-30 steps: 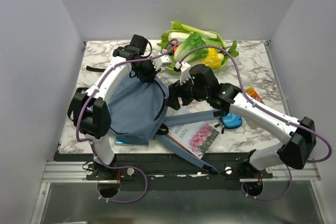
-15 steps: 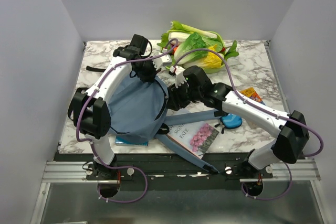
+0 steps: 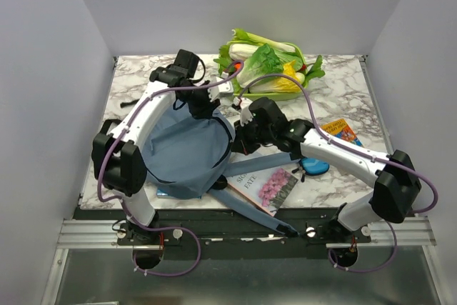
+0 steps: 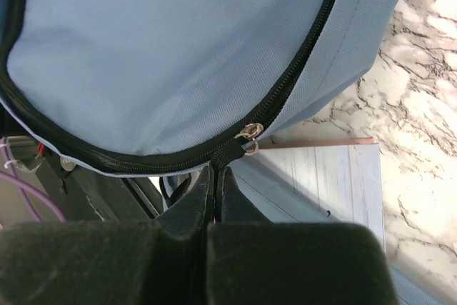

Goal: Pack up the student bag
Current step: Unzip the student bag at the center of the board.

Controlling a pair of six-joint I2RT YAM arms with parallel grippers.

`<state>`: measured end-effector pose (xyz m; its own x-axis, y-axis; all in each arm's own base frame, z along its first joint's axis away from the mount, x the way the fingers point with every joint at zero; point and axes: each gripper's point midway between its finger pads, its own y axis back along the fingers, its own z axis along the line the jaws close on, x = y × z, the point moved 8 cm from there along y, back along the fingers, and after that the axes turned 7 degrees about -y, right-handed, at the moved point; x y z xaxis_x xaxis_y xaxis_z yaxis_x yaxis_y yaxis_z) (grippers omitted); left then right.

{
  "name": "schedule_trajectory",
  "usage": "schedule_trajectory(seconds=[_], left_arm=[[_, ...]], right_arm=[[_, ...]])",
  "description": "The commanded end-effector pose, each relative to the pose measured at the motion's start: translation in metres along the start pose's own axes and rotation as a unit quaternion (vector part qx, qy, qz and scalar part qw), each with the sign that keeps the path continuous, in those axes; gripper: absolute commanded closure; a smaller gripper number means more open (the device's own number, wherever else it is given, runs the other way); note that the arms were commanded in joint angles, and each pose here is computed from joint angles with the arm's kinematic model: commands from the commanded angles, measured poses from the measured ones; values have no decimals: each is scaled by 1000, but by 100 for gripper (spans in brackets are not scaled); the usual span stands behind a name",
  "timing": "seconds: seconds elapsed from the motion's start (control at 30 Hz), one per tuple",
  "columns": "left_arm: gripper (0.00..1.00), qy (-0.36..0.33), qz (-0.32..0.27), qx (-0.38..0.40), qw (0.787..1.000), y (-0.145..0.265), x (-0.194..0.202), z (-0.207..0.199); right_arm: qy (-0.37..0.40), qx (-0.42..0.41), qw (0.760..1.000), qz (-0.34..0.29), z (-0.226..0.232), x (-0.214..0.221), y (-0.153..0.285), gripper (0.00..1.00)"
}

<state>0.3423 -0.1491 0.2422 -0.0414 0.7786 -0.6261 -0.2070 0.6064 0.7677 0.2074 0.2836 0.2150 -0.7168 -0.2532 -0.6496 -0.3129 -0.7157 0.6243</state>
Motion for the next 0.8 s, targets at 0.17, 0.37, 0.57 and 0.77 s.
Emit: schedule_trajectory(seconds=[0.17, 0.37, 0.57, 0.77], left_arm=[[33, -242, -144, 82, 956, 13, -9, -56], [31, -260, -144, 115, 948, -12, -14, -49], [30, -299, -138, 136, 934, -34, -22, -51], [31, -312, -137, 152, 928, -47, -25, -48]], right_arm=[[-6, -1, 999, -45, 3, -3, 9, 100], [-13, -3, 999, -45, 2, 1, 9, 99], [-17, -16, 998, -58, 4, 2, 11, 99], [-21, -22, 998, -61, 6, 2, 10, 99]])
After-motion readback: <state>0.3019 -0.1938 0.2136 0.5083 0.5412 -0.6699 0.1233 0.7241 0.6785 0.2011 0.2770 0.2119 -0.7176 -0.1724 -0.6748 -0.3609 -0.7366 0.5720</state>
